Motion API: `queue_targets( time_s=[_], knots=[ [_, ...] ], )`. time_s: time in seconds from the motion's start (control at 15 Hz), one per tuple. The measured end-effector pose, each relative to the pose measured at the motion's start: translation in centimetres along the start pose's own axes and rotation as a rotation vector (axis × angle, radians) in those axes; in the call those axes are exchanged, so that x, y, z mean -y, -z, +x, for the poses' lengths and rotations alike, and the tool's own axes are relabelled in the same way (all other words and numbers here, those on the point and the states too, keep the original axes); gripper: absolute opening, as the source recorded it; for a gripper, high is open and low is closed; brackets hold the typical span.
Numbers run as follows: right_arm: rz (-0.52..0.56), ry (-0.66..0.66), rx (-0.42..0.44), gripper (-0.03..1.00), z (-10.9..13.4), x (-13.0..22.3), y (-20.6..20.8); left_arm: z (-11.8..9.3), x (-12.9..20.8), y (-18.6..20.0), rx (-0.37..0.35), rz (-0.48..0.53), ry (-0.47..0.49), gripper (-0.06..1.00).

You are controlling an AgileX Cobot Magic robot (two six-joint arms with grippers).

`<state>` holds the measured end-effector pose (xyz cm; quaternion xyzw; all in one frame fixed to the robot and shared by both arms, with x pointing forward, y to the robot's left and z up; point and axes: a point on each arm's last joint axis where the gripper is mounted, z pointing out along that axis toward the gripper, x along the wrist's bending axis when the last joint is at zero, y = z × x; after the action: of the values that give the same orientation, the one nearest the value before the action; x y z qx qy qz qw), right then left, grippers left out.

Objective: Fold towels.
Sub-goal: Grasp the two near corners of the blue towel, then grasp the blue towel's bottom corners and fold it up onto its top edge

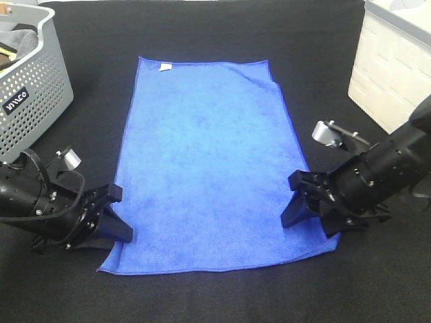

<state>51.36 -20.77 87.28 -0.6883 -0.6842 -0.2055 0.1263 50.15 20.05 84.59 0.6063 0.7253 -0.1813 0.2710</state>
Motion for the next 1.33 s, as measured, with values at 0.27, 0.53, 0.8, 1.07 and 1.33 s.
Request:
queue_targets(
  time_s=[0.27, 0.53, 0.8, 1.07, 1.33],
  knots=[
    [0.003, -0.016, 0.001, 0.18, -0.2, 0.2, -0.6, 0.1, 0.0, 0.0, -0.008, -0.001, -0.001, 0.19],
    [-0.005, 0.004, -0.011, 0.0, 0.4, 0.3, 0.6, -0.1, 0.1, 0.5, -0.03, 0.011, -0.06, 0.0],
    [-0.029, 0.027, -0.021, 0.0, 2.0, 0.8, 4.0, -0.9, 0.8, 2.4, -0.052, 0.017, -0.087, 0.0],
    [0.047, -0.007, -0.006, 0.0, 1.5, 4.5, 4.8, -0.4, 4.4, 4.2, -0.071, 0.053, -0.08, 0.0],
    [0.111, -0.057, 0.003, 0.0, 0.3, 9.9, 4.9, -0.2, 8.1, 5.9, -0.044, 0.08, -0.081, 0.0]
  ],
)
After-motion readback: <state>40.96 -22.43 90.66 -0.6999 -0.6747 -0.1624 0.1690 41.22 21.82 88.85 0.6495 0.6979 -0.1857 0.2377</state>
